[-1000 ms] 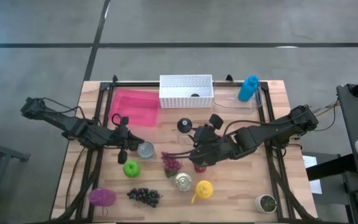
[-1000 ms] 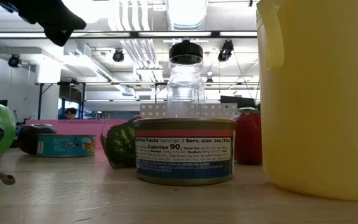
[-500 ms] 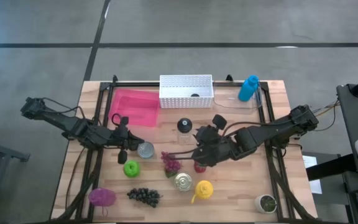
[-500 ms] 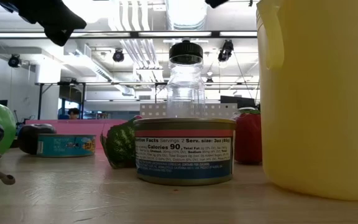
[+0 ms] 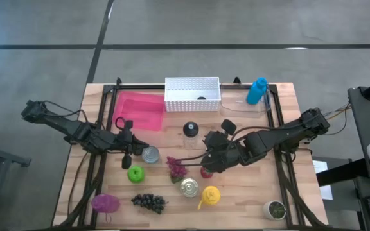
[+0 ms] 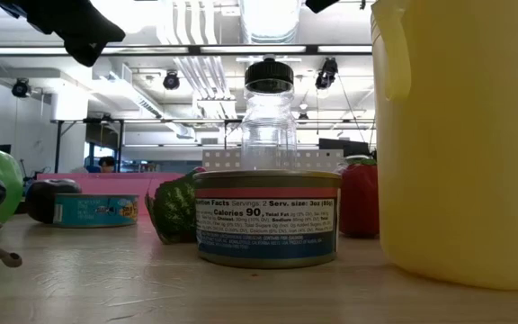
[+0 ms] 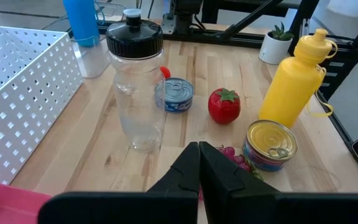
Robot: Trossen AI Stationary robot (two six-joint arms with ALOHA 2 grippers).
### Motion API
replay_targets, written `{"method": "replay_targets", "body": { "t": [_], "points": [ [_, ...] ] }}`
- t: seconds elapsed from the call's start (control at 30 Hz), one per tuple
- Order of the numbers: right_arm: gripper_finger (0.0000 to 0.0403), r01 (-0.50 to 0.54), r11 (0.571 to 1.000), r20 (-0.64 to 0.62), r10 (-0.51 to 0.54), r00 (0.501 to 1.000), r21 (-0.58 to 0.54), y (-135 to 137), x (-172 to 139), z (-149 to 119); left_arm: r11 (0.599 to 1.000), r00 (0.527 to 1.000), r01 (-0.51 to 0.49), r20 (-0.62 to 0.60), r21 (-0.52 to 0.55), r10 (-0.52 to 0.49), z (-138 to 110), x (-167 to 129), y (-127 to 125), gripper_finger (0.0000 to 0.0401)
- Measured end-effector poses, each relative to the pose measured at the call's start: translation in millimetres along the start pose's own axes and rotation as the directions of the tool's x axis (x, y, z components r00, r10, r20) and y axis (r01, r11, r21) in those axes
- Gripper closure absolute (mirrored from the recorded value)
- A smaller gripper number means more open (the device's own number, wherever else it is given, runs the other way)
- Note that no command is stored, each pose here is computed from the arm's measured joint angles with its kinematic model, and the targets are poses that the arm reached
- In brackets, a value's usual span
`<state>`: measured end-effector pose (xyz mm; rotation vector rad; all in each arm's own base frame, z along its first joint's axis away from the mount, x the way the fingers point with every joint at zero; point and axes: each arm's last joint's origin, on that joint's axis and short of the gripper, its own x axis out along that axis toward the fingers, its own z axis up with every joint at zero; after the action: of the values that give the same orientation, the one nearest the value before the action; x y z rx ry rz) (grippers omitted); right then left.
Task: Pick & Place Food Item
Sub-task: Put the yellow tuna can into the pink bin
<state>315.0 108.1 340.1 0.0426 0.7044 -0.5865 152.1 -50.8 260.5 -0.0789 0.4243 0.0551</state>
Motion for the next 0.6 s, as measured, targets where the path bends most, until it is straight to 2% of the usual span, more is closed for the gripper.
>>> {"method": "replay_targets", "body": {
  "t": [0.1, 0.27, 0.6],
  "points": [
    [0.0332, 0.000, 1.000, 0.000, 0.000, 1.000, 0.004, 0.3, 0.3, -0.1, 1.000, 1.000, 0.000, 0.000, 0.013, 0.000, 0.0, 0.0, 0.0, 0.0395],
    [0.0325, 0.000, 1.000, 0.002, 0.000, 1.000, 0.006, 0.4, 0.3, 0.1, 0.995, 1.000, 0.000, 0.000, 0.095, 0.000, 0.0, 0.0, 0.0, 0.0395],
    [0.0312, 0.002, 1.000, 0.002, -0.002, 1.000, -0.003, 0.4, 0.5, 0.1, 0.994, 1.000, 0.000, -0.001, 0.107, 0.000, -0.1, 0.1, -0.1, 0.0395]
  ]
}}
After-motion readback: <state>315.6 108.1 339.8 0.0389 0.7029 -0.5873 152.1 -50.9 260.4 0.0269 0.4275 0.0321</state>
